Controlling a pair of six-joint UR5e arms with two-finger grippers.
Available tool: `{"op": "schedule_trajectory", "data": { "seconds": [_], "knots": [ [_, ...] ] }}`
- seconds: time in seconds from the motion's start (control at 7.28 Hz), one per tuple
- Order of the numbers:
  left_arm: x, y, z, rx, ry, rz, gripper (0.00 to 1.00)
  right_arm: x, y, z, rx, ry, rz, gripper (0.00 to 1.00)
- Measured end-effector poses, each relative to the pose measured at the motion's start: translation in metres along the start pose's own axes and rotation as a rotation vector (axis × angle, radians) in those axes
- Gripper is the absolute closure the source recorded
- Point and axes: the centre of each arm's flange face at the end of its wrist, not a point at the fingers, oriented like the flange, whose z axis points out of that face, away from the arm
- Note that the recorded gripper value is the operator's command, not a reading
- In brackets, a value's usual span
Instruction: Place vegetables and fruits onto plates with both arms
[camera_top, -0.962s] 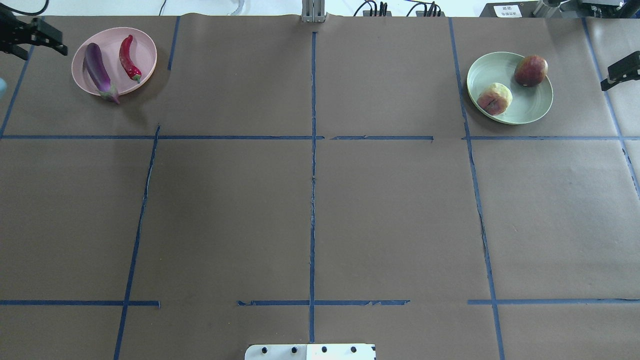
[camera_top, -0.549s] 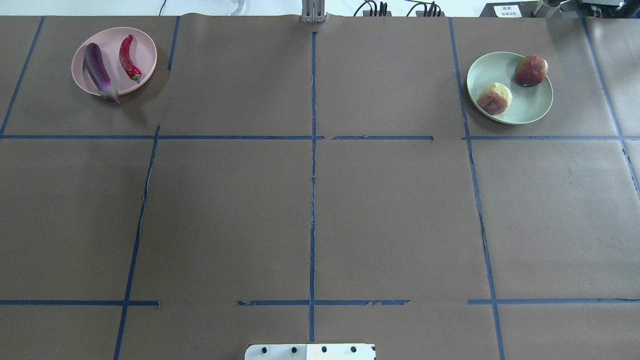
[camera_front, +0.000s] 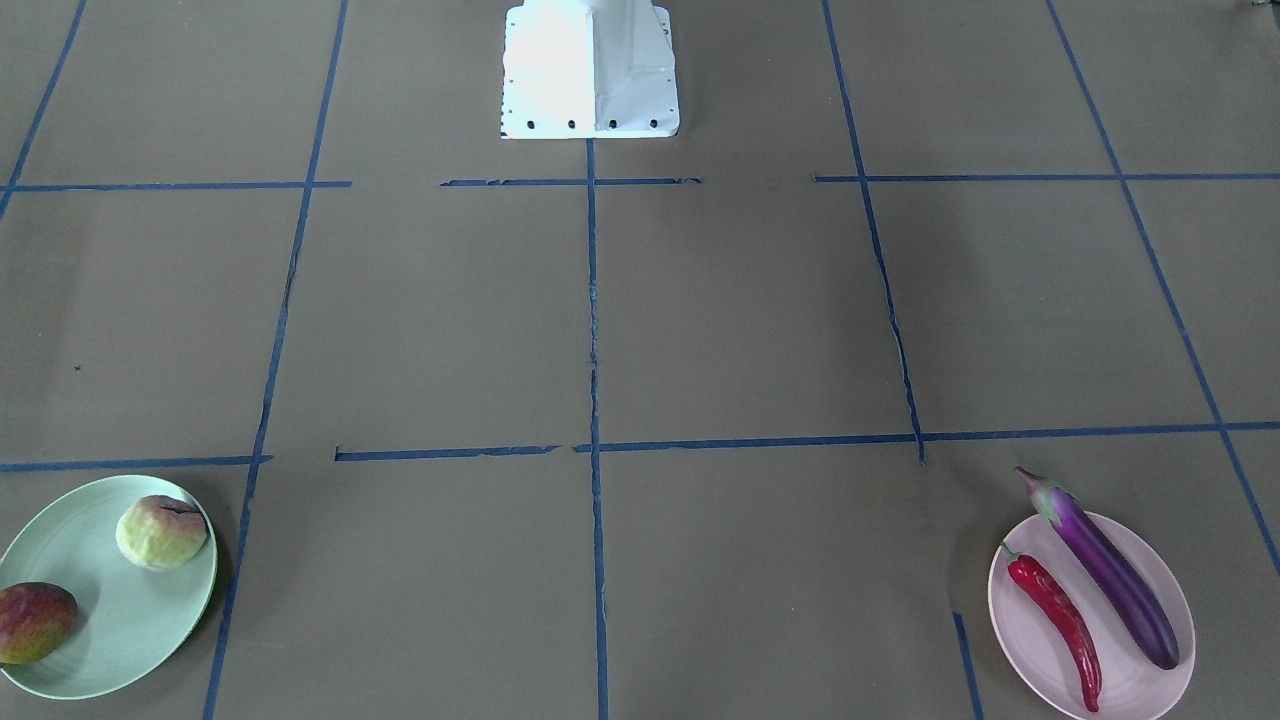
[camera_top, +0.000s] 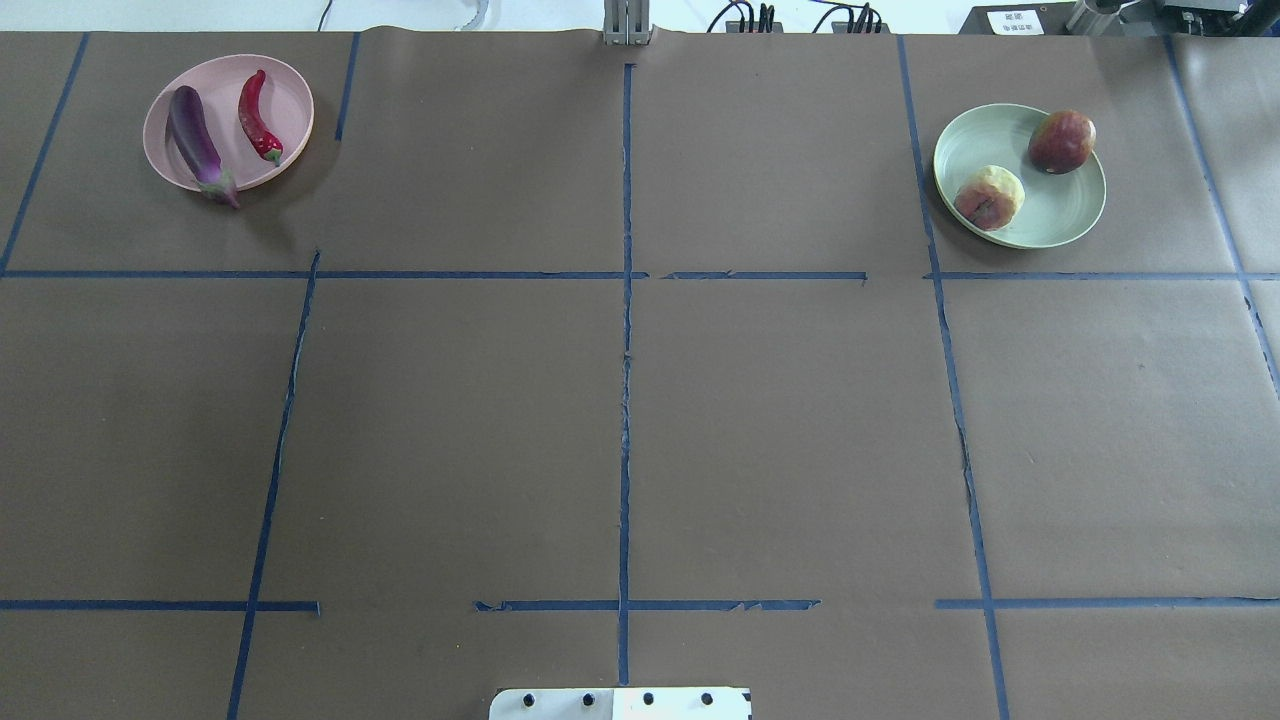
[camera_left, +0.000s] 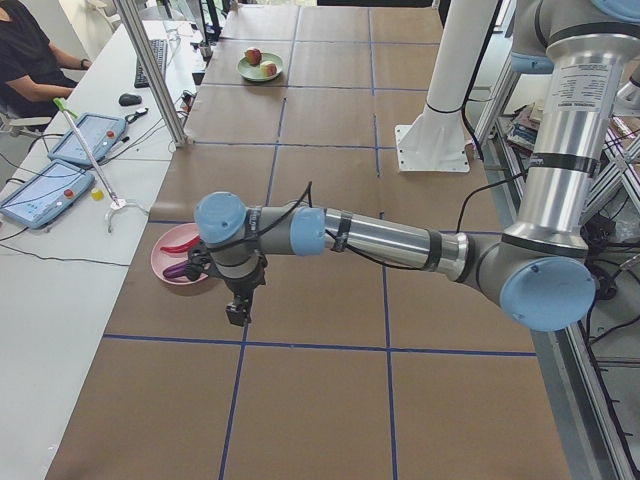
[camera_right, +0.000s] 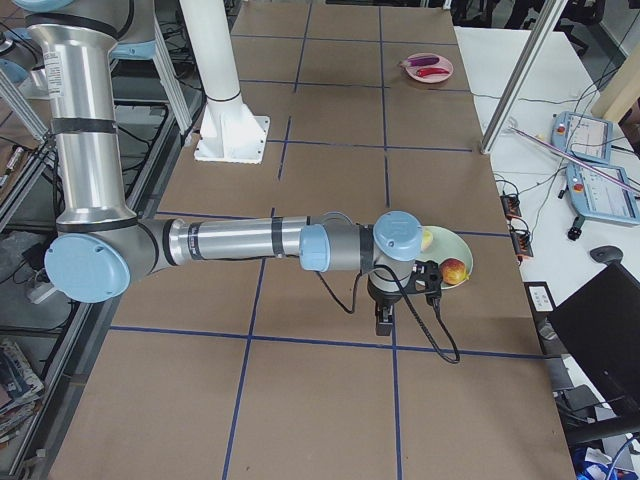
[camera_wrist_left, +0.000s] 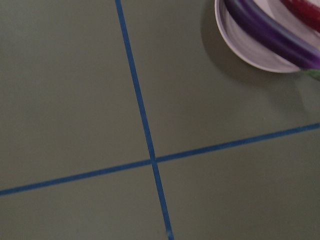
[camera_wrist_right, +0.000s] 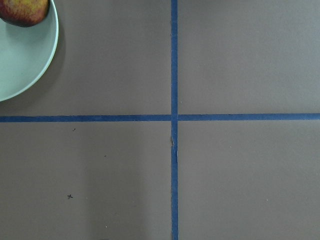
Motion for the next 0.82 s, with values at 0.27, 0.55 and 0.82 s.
{"op": "schedule_trajectory", "data": {
  "seconds": [0.27, 0.55, 0.82],
  "knots": [
    [0.004, 0.036, 0.004, -0.016, 0.004, -0.028, 0.00, -0.002, 0.009, 0.006, -0.015, 0.002, -0.001, 0.00],
    [0.002, 0.040, 0.009, -0.024, 0.005, -0.096, 0.00, -0.003, 0.013, 0.012, -0.029, 0.007, -0.004, 0.00],
    [0.005, 0.039, 0.008, -0.020, 0.001, -0.108, 0.00, 0.000, 0.041, 0.013, -0.034, 0.019, -0.005, 0.00]
  ]
}}
